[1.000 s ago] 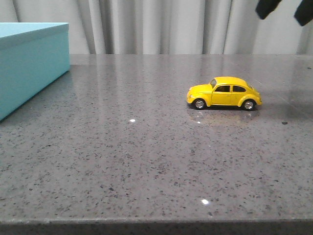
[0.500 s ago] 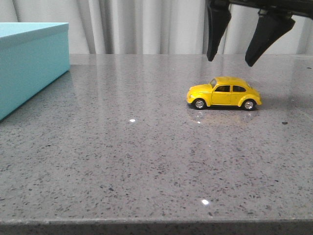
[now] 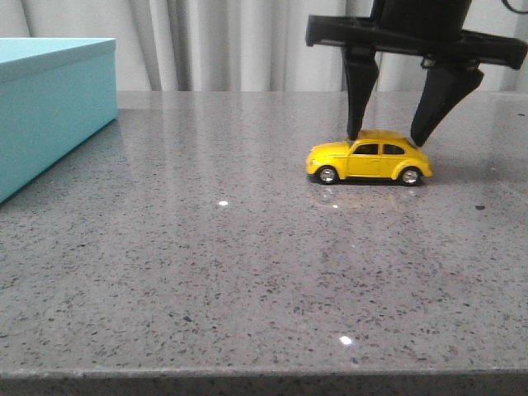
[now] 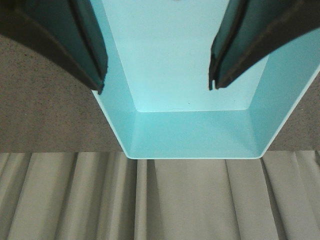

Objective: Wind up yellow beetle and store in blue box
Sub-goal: 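Push the yellow beetle with the right gripper toward the blue box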

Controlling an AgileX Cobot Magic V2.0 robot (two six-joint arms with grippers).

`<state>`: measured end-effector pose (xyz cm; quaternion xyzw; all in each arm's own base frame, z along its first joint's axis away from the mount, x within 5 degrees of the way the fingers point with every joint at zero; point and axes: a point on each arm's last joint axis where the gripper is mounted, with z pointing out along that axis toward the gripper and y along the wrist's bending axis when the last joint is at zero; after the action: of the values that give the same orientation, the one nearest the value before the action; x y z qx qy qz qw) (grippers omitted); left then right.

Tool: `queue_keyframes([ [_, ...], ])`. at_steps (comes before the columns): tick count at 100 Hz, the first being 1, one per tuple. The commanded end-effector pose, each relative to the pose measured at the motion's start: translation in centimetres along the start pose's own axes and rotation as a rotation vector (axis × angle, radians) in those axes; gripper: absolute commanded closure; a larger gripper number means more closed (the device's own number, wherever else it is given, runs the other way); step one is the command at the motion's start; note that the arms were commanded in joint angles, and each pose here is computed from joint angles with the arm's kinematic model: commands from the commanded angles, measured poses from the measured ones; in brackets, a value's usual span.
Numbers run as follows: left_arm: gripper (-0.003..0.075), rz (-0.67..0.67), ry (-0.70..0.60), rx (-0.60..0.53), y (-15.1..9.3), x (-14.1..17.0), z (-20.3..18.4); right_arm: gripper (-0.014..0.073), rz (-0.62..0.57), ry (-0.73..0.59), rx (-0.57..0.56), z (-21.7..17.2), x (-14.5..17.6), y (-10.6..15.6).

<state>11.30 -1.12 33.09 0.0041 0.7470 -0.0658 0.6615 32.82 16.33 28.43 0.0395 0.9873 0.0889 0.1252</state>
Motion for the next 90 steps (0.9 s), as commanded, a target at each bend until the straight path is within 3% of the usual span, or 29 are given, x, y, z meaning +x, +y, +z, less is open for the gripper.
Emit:
queue_keyframes([
  [1,0.0289,-0.013,-0.115,0.008,-0.2,-1.9,-0.1,0.0138,-0.009,-0.060,-0.023,-1.7,-0.4,0.3],
  [26,0.0289,-0.013,-0.115,0.008,-0.2,-1.9,-0.1,0.0138,-0.019,-0.055,0.012,-1.5,-0.5,-0.1],
  [66,0.0289,-0.013,-0.115,0.008,-0.2,-1.9,-0.1,0.0138,-0.037,-0.007,0.282,-2.0,-1.0,-4.2],
  [90,0.0289,-0.013,-0.115,0.008,-0.2,-1.9,-0.1,0.0139,0.002,0.003,0.347,-2.3,-1.6,-6.2],
])
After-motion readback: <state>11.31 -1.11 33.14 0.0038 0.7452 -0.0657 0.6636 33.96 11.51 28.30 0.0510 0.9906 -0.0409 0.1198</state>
